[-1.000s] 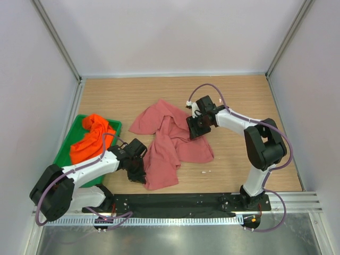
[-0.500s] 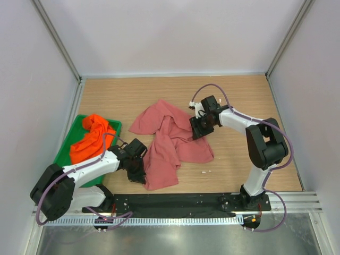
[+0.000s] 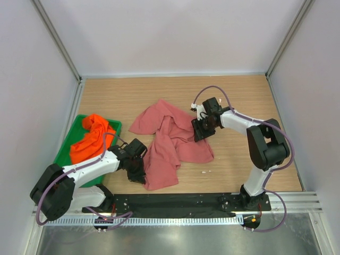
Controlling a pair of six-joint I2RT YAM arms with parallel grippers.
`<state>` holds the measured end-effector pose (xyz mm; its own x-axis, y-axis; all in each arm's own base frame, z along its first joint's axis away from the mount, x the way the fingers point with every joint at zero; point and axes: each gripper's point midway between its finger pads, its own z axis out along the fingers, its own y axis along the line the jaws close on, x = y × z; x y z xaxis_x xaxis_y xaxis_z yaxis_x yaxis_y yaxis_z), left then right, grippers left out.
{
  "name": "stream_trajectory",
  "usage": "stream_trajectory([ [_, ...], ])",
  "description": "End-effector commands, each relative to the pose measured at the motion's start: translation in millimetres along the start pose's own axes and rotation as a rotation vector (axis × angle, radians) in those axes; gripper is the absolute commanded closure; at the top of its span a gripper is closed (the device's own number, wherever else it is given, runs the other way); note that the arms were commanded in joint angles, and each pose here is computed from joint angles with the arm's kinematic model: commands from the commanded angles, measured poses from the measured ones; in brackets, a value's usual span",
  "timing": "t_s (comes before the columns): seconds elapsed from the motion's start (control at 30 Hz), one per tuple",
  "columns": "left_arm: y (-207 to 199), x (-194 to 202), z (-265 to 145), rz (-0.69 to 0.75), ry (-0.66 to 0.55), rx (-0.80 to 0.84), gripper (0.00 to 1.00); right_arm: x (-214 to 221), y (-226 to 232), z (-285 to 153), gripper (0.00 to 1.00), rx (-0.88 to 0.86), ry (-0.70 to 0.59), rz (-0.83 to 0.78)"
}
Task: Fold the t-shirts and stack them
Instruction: Flatten the tshirt out
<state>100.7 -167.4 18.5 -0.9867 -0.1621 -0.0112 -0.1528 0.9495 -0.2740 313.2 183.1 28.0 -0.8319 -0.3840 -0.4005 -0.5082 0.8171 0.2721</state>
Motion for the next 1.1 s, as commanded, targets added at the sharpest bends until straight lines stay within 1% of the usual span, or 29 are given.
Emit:
stream_trajectory([
  [0.0, -10, -6, -4, 0.017, -0.017, 0.034, 1.0, -5, 1, -18, 0.53, 0.019, -0.043, 0.006],
  [0.17, -12, -7, -4, 0.017, -0.019, 0.037, 1.0, -3, 5, -28, 0.55, 0.021, -0.068, 0.01],
  [0.4, -12, -6, -2, 0.006, -0.008, 0.04, 1.0, -1, 13, -25, 0.62, -0.029, -0.079, 0.017],
  [0.5, -13, -6, -2, -0.001, -0.007, 0.044, 1.0, -2, 15, -19, 0.62, -0.05, -0.066, 0.031],
  [0.9, -15, -3, -1, -0.023, -0.003, 0.06, 1.0, -3, -2, -2, 0.63, 0.019, -0.046, 0.063],
  [0.97, -14, -3, -2, -0.028, -0.005, 0.061, 1.0, -5, -2, -3, 0.66, 0.026, -0.055, 0.085],
  [1.07, -15, -3, -2, -0.026, -0.008, 0.066, 1.0, -10, 1, -8, 0.75, 0.014, -0.077, 0.082],
])
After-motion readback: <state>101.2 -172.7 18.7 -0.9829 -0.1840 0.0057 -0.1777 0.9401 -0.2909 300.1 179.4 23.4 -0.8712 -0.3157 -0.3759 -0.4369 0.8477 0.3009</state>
